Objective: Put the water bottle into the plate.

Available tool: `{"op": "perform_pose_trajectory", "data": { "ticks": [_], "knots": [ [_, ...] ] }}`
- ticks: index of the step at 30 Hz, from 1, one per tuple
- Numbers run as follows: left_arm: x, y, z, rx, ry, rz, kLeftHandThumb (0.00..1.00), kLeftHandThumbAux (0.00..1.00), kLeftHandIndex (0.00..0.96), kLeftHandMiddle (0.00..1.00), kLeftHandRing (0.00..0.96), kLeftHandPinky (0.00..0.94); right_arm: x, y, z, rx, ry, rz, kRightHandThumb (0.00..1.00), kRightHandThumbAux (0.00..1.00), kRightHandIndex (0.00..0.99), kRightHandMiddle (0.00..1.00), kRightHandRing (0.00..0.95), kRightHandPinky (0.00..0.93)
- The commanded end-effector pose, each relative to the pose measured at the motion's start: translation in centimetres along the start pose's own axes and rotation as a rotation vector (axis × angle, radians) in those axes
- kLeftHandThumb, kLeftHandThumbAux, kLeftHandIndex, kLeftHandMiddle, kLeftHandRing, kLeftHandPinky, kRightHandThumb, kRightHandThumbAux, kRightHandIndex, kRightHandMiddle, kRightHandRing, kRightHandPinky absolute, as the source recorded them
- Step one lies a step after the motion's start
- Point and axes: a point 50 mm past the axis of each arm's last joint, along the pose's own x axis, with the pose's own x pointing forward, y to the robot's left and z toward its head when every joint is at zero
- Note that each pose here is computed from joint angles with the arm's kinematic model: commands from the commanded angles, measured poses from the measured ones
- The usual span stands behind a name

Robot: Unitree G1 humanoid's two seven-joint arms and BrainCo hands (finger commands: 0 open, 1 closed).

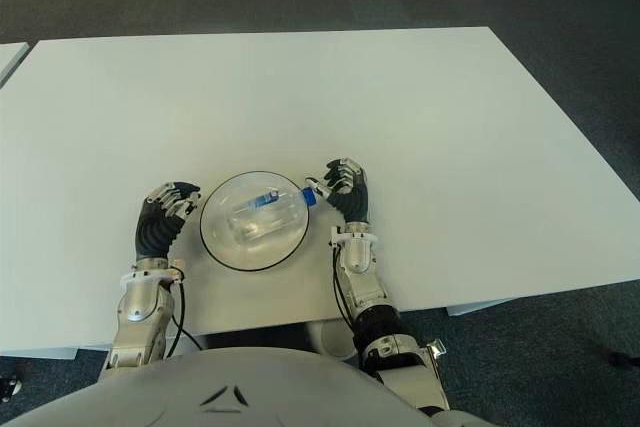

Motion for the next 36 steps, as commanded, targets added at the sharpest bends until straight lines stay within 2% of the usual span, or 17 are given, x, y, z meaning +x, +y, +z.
{"op": "perform_pose_trajectory", "data": {
  "ticks": [1,10,36],
  "knots": [
    [0.03,0.24,-0.41,0.005,0.009,-0.011,0.693,0.722,0.418,0.416,0.427,0.432,-0.96,-0.02,-1.55,0.065,0.161,0.069,0.698,0.732,0.432,0.614,0.623,0.623],
    [0.02,0.27,-0.61,-0.015,0.012,-0.005,0.695,0.721,0.421,0.417,0.426,0.426,-1.10,-0.28,-1.27,0.110,0.208,0.108,0.703,0.730,0.432,0.611,0.608,0.612],
    [0.12,0.63,-0.88,-0.014,0.037,0.024,0.700,0.719,0.424,0.432,0.429,0.424,-1.15,-0.30,-0.82,0.129,0.210,0.075,0.705,0.730,0.431,0.602,0.609,0.621]
  ]
}}
